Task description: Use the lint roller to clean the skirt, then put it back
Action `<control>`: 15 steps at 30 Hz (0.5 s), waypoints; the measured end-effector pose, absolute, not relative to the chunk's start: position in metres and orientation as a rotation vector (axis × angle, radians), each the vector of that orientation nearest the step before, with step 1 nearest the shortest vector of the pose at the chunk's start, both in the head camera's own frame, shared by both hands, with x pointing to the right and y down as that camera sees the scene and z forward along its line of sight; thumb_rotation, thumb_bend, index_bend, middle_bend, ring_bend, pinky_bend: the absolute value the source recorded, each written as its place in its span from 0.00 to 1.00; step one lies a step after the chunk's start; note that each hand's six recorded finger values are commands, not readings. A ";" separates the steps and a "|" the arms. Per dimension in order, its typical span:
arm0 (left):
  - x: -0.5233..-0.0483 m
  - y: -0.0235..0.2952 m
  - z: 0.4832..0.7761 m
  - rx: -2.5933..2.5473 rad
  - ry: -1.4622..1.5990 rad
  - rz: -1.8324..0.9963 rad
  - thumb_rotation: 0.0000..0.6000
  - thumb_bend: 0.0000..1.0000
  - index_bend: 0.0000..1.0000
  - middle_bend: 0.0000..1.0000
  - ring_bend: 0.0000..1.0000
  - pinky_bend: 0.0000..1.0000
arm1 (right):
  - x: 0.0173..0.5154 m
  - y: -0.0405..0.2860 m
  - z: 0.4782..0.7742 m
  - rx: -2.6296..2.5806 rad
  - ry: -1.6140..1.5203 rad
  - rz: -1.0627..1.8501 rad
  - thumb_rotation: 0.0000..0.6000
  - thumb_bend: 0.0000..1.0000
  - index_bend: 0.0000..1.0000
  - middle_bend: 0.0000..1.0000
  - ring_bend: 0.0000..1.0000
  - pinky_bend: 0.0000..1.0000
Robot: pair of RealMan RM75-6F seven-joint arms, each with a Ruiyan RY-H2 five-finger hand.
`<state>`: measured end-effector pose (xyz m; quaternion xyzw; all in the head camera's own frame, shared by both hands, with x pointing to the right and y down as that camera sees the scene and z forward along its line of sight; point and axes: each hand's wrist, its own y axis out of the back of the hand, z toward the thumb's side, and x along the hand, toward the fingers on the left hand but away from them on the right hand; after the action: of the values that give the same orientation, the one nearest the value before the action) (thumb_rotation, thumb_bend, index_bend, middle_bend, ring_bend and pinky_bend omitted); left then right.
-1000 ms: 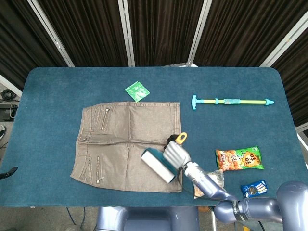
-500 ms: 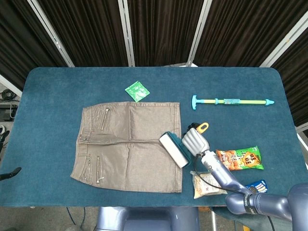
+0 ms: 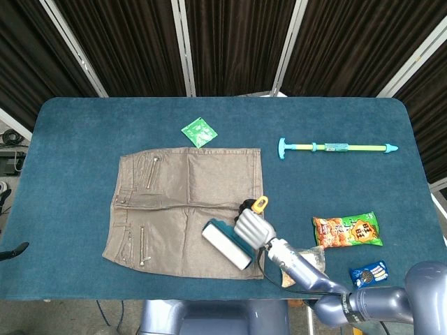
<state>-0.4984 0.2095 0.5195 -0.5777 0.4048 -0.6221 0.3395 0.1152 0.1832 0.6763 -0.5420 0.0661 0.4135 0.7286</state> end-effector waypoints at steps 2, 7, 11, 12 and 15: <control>-0.499 0.209 0.519 -1.503 1.056 -1.621 1.00 0.00 0.00 0.00 0.00 0.00 | 0.105 0.190 0.674 -1.210 0.145 0.890 1.00 0.86 0.47 0.50 0.40 0.43; -0.501 0.209 0.519 -1.501 1.060 -1.623 1.00 0.00 0.00 0.00 0.00 0.00 | 0.089 0.201 0.670 -1.245 0.143 0.868 1.00 0.87 0.47 0.50 0.40 0.43; -0.501 0.209 0.519 -1.502 1.057 -1.624 1.00 0.00 0.00 0.00 0.00 0.00 | 0.088 0.204 0.673 -1.238 0.157 0.868 1.00 0.86 0.47 0.50 0.40 0.43; -0.501 0.209 0.519 -1.501 1.056 -1.623 1.00 0.00 0.00 0.00 0.00 0.00 | 0.089 0.204 0.674 -1.233 0.158 0.871 1.00 0.86 0.47 0.50 0.40 0.43; -0.501 0.209 0.519 -1.500 1.056 -1.625 1.00 0.00 0.00 0.00 0.00 0.00 | 0.095 0.199 0.678 -1.215 0.162 0.890 1.00 0.86 0.47 0.50 0.40 0.43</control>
<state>-0.5011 0.2095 0.5192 -0.5761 0.4053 -0.6239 0.3385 0.0948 0.1991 0.6781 -0.5509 0.0735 0.4039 0.7267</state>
